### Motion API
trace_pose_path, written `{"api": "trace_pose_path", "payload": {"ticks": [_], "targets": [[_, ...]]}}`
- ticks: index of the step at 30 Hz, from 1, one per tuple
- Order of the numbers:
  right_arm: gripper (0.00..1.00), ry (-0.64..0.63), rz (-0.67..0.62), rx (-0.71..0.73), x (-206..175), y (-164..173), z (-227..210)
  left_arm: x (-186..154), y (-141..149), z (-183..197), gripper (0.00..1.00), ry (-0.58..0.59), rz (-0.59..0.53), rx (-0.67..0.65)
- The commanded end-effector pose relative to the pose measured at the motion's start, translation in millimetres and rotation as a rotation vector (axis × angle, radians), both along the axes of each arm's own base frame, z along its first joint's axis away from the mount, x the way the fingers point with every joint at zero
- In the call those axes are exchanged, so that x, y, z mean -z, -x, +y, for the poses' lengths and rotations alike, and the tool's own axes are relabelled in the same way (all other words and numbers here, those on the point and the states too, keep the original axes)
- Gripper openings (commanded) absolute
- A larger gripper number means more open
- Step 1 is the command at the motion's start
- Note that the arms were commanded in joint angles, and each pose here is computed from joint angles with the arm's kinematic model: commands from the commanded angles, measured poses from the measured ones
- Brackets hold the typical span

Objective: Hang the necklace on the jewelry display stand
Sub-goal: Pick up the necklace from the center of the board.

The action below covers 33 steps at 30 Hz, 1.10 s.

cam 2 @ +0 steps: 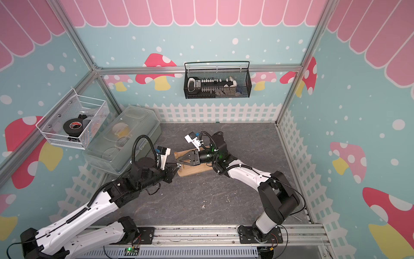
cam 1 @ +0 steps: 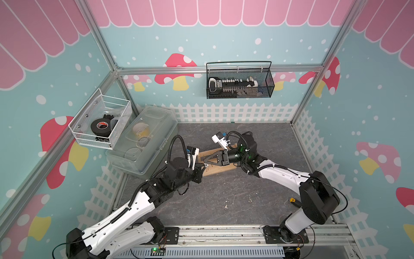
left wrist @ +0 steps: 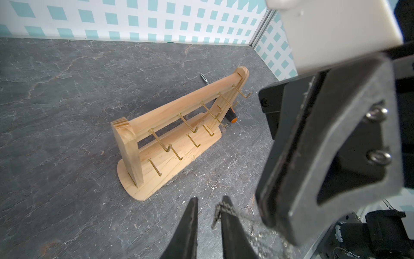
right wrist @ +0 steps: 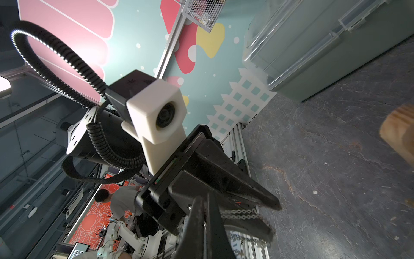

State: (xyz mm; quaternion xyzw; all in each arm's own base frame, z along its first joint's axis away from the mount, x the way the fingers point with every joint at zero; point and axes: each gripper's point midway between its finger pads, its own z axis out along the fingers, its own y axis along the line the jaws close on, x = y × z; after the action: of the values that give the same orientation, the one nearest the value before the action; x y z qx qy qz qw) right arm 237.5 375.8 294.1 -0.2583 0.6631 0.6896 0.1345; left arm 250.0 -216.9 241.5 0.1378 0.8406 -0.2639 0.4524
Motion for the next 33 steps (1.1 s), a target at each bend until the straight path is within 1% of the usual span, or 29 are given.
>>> {"api": "trace_pose_path", "payload": {"ticks": [1,7,11,17,21,33], "targets": [[0.0,-0.039,-0.036,-0.025,-16,4,3,-4,0,5,0.14,-0.016,-0.027,-0.012],[0.0,-0.036,-0.032,-0.023,-16,2,4,-2,2,10,0.1,-0.034,-0.025,-0.02],[0.0,-0.009,-0.034,0.01,-11,-4,2,-2,6,9,0.09,-0.032,-0.014,-0.005],[0.0,0.009,-0.046,0.024,-11,-6,1,1,12,2,0.15,-0.03,0.004,0.048],[0.0,0.018,-0.044,0.027,-8,-6,1,2,15,-4,0.16,-0.022,0.015,0.082],[0.0,0.034,-0.042,0.032,-1,-7,0,-3,15,5,0.16,-0.019,-0.004,0.046]]}}
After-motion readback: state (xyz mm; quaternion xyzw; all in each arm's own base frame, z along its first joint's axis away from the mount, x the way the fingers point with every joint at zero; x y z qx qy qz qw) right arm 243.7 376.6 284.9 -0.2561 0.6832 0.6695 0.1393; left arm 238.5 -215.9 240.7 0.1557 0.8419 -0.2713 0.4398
